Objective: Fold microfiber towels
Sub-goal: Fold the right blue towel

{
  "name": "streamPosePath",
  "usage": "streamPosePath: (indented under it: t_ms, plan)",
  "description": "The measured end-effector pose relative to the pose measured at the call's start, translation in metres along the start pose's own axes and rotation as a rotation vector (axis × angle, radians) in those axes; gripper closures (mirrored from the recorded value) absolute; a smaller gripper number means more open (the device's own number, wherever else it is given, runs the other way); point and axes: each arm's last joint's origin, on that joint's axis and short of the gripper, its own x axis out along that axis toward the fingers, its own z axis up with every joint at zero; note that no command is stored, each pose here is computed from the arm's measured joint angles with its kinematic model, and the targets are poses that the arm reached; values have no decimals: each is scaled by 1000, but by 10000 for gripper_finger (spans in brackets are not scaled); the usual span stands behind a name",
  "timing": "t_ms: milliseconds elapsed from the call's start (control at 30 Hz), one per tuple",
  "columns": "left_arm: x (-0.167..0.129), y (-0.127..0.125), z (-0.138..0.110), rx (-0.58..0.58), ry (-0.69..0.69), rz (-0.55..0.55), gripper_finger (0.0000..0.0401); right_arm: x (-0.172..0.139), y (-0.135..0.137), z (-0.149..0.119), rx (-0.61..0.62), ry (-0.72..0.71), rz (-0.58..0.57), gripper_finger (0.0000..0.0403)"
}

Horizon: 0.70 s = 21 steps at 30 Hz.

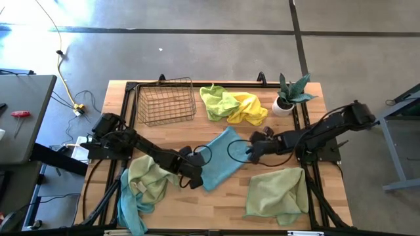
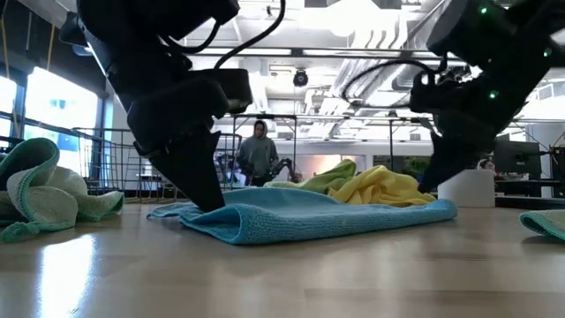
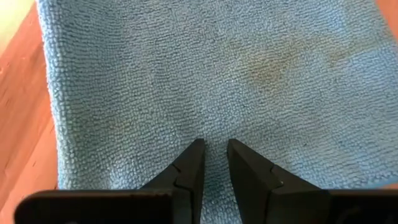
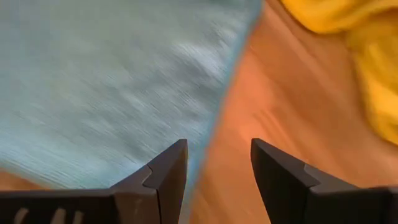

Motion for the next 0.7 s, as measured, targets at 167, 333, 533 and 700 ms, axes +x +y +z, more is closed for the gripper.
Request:
streamPosePath:
  t_ms: [167, 333, 533, 700]
  plan:
    - [0, -1, 0, -30, -1, -3, 339, 10, -12, -5, 113, -61, 138, 233]
    - [-1, -3, -2, -43, -3, -8, 339, 15, -23, -2, 160, -63, 137, 233]
    - [-1, -4, -2, -42, -4, -12, 339, 18, -29, 7, 197, -63, 205, 233]
    - [-1, -4, -2, -39, -2, -13, 339, 21, -38, 11, 304, -56, 198, 233]
